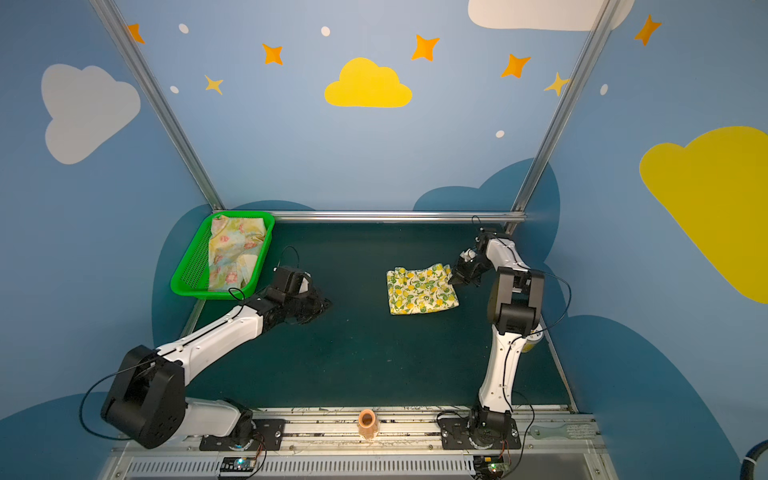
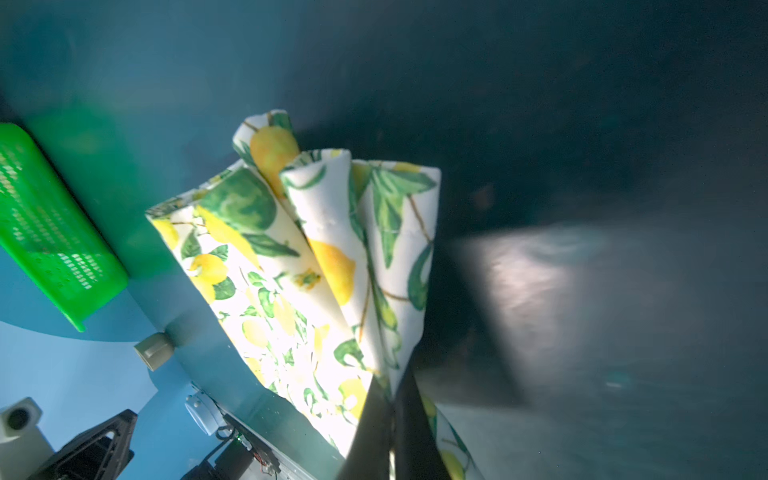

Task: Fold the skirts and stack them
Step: 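Drag the skirt farther from the robot with the right gripper while the left withdraws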

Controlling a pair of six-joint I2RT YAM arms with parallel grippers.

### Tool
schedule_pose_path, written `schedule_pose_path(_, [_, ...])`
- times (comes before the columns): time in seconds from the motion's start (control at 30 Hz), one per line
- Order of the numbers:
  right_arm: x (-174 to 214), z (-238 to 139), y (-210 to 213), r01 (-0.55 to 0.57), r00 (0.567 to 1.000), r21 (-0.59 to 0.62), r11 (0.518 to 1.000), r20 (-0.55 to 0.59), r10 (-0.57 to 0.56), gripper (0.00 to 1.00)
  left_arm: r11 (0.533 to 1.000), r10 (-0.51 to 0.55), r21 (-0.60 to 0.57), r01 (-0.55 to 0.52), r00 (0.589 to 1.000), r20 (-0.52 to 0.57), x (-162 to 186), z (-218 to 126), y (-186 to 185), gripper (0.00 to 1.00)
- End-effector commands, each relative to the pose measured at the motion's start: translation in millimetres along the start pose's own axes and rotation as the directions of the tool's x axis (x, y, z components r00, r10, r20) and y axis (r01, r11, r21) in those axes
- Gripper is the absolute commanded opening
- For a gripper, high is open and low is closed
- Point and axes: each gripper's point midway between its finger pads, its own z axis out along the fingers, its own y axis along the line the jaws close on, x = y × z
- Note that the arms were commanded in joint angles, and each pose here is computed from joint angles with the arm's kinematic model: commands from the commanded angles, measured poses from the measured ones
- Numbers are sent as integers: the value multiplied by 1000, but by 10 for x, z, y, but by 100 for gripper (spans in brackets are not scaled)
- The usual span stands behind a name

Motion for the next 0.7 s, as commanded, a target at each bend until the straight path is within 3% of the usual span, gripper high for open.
schedule_pose_path(0.0, [-36,-180,-57,-2,1000,-21,1000,-23,1,0,999,-12,-32,13,998,55,-97,-83,35,16])
schedule_pose_path(0.1, [-167,-297,-175,-23,1000,-33,999,-1,22,0,998,-16,-65,20,998,59,-111,-137,53,29])
schedule_pose_path(0.27, [-334,-429,-378,-47,999,-30,998,11,48,0,997,-32,-74,38,997,75,-130,-200,56,38])
schedule_pose_path(0.67, [-665,-519,-753,-26,999,-42,999,41,28,0,989,-66,-121,80,991,118,-274,-148,82,40])
